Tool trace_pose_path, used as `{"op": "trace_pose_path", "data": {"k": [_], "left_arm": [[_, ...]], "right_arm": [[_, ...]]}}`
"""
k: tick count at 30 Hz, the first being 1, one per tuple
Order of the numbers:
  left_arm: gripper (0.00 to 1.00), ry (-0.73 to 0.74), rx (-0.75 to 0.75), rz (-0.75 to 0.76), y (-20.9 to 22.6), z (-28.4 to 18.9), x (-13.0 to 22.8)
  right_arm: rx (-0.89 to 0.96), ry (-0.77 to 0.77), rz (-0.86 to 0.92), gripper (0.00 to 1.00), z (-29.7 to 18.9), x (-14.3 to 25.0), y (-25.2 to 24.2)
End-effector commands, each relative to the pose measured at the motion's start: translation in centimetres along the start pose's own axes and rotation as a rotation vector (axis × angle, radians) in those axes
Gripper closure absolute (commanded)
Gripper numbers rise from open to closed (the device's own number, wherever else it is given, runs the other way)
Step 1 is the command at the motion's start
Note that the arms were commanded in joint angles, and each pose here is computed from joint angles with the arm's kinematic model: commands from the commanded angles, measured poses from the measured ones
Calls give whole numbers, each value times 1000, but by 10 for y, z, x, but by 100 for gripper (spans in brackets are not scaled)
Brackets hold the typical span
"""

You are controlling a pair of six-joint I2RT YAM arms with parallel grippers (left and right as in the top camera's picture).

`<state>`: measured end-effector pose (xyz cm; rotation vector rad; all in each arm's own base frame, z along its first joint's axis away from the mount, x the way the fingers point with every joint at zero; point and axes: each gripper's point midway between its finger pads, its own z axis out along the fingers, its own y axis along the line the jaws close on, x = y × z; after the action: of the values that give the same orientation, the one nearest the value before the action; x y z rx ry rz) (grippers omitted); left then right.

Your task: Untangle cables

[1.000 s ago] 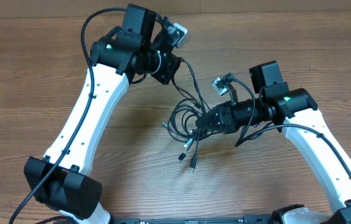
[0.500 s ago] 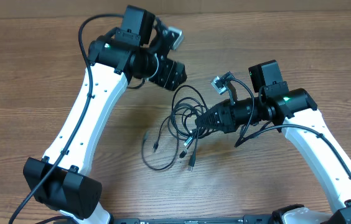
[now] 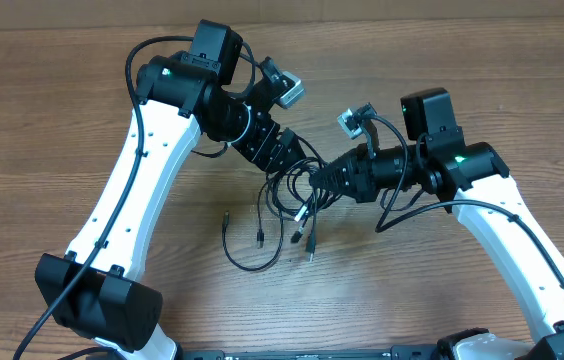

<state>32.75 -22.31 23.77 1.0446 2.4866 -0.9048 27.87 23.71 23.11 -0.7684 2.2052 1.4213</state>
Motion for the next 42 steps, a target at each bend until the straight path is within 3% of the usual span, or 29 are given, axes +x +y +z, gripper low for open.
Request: {"op": "trace_pose_path", "data": {"k": [1,2,5,12,17,23,30,38,42], "left_arm": [[25,-19,53,69,-13,-1,-6],[32,-16,39,69,-10,-1,-5],[38,-6,-14,56,3,-5,-3],[31,-72,-43,-62,28,-22,-7],[24,-142,65,-79,20,-31,-15],[17,-198,218,28,-11,-35,-23],[18,-145,189,82,-11,-22,-17],[32,-67,163,39,2,-2,-6],[61,-61,167,37,1,-1,-5]], "right_arm": [[-10,-45,-4,96,-5,-17,13],[1,-49,7,96,-6,-18,12],[71,-52,57,96,-6,-18,-1],[143,-63,90,96,-8,-19,-14],[148,-92,120,96,-9,-26,-15],[141,-110,125,96,-9,-31,-13],[25,-115,75,96,-8,-37,7],[-45,-119,44,96,-9,-41,20],[-45,-119,47,96,-9,-41,20]]}}
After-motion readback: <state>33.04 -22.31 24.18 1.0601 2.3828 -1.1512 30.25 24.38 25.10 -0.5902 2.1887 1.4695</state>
